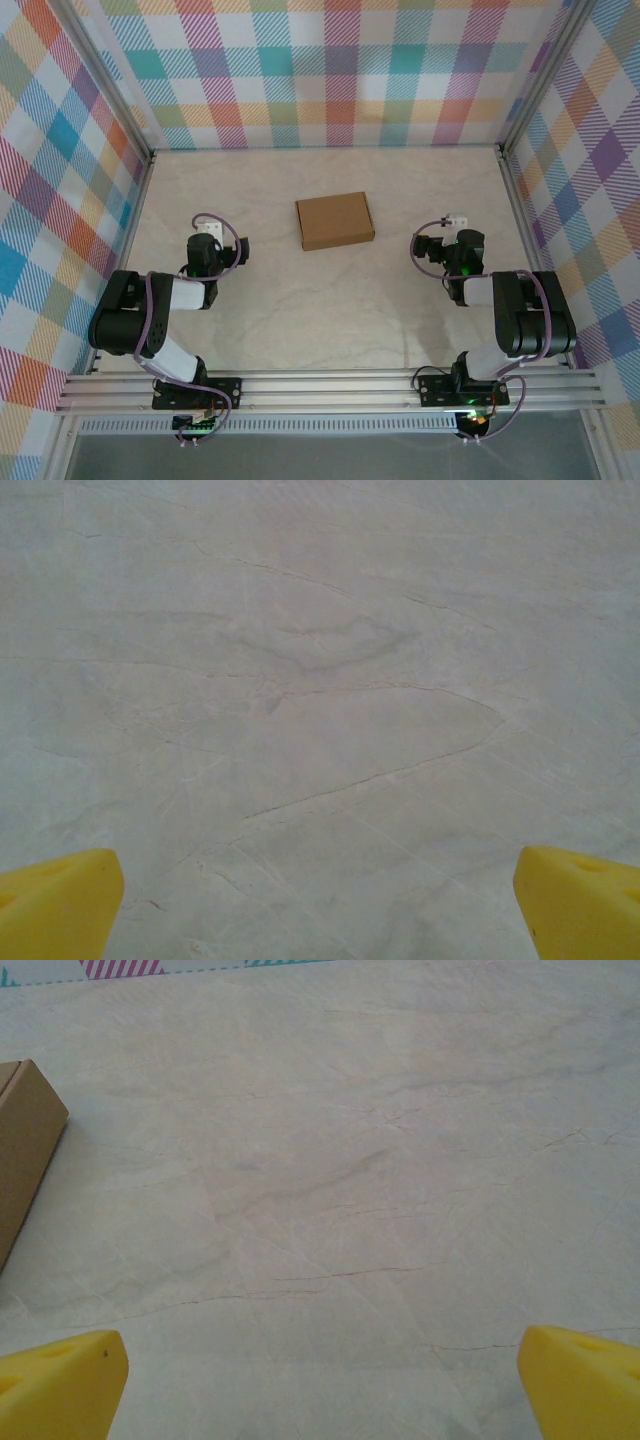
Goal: Fold the paper box
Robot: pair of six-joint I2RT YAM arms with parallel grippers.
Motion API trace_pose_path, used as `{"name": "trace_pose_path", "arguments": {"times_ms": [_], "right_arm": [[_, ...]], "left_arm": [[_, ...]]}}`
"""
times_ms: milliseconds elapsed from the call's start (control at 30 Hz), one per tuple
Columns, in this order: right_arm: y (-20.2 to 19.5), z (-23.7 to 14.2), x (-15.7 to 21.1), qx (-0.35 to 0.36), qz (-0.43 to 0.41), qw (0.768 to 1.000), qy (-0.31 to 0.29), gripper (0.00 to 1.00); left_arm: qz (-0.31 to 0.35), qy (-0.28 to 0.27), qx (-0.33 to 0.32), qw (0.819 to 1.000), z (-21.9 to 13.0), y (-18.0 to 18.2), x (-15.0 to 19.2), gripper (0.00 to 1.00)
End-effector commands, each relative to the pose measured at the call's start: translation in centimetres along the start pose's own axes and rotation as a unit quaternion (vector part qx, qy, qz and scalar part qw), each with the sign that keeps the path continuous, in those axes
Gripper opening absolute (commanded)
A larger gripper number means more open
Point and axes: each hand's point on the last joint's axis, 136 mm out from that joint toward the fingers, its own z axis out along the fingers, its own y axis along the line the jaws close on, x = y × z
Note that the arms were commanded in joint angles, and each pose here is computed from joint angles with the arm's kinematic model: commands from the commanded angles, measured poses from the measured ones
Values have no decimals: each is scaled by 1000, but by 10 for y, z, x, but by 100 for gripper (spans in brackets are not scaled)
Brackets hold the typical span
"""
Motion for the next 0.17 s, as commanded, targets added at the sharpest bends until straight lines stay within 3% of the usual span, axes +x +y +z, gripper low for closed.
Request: {"name": "trace_pose_path", "arguments": {"times_ms": [0, 133], "right_arm": [[2, 1, -19, -8, 0, 999, -31, 100], [1, 1, -19, -8, 0, 1000, -30, 100]], "left_arm": [[-10, -24, 5, 1000, 2, 1, -17, 100], [-10, -23, 5, 1000, 1, 1, -16, 100]]}}
